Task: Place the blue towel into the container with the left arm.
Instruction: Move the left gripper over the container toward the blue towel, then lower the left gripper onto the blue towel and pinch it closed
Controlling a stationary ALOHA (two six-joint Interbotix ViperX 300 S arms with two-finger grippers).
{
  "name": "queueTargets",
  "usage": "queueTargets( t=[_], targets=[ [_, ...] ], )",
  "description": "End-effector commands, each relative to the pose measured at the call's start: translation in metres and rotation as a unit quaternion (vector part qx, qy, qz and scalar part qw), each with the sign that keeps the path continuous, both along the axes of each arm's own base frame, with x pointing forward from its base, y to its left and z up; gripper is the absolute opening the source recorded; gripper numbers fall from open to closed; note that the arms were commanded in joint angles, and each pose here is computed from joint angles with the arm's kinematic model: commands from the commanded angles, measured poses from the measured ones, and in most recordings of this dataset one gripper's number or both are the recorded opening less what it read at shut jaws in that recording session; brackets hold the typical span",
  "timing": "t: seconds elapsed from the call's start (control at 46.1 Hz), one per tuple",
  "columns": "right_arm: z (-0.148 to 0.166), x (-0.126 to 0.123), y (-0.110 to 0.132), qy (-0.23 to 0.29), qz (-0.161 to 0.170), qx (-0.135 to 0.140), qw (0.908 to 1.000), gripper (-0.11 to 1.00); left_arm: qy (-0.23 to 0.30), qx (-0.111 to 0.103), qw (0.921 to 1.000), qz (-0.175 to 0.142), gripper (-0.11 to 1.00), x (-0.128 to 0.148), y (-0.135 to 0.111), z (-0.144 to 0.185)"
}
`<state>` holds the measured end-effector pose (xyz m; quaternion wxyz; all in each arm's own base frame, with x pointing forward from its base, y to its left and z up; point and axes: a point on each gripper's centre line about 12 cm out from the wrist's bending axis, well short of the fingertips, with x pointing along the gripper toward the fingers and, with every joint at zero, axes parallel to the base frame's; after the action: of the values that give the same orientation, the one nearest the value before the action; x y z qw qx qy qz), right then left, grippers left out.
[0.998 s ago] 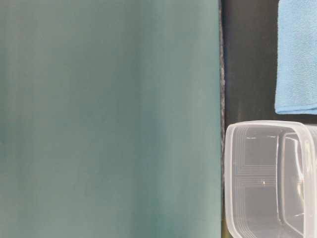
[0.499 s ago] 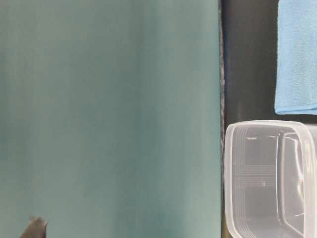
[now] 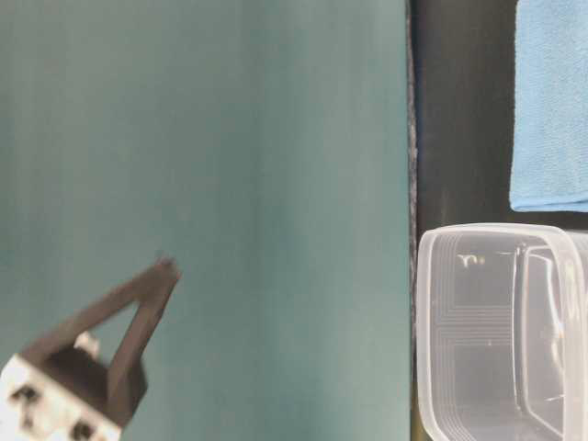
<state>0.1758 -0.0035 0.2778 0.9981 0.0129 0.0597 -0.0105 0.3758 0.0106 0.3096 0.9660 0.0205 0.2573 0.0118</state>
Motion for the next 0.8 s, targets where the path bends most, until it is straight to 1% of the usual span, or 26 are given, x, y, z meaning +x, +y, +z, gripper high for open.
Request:
queueTargets(
  t=[0.0,0.043,0.087,0.108,0.195,0.26,0.304,0.412,0.499,0.629,0.781],
  targets=[
    [0.009,-0.002,0.0,-0.015,-0.001,0.003,0.9999,0.78,0.018,0.003,0.9998,0.007,0.15,0.02,0.006,0.009],
    [0.01,-0.004,0.0,-0.018,-0.002,0.003,0.9998,0.77,0.035,0.003,0.9993,0.008,0.24,0.028,0.007,0.006],
    [0.013,-0.006,0.0,-0.025,-0.001,0.003,0.9997,0.76,0.061,0.002,0.9981,0.01,0.37,0.039,0.008,0.001],
    [0.014,-0.007,0.0,-0.028,-0.001,0.003,0.9996,0.75,0.071,0.001,0.9974,0.01,0.45,0.044,0.008,-0.003],
    [0.018,-0.012,0.0,-0.039,-0.001,0.003,0.9992,0.76,0.12,0.0,0.9927,0.012,0.71,0.065,0.009,-0.02],
    [0.021,-0.014,0.0,-0.046,-0.001,0.002,0.9989,0.75,0.154,0.0,0.9881,0.012,0.84,0.082,0.01,-0.034],
    [0.022,-0.016,0.0,-0.049,0.0,0.003,0.9988,0.76,0.176,0.001,0.9843,0.013,0.9,0.094,0.011,-0.048],
    [0.025,-0.016,0.004,-0.058,0.011,0.003,0.9983,0.75,0.217,-0.002,0.9761,0.013,0.9,0.118,0.012,-0.086],
    [0.024,-0.016,0.006,-0.055,0.019,0.004,0.9983,0.75,0.232,-0.003,0.9725,0.012,0.9,0.133,0.011,-0.108],
    [0.023,-0.016,0.007,-0.053,0.021,0.004,0.9984,0.75,0.248,-0.002,0.9687,0.01,0.9,0.147,0.01,-0.133],
    [0.028,-0.017,0.007,-0.072,0.021,0.002,0.9972,0.75,0.27,-0.001,0.9627,0.007,0.9,0.157,0.008,-0.164]
  ],
)
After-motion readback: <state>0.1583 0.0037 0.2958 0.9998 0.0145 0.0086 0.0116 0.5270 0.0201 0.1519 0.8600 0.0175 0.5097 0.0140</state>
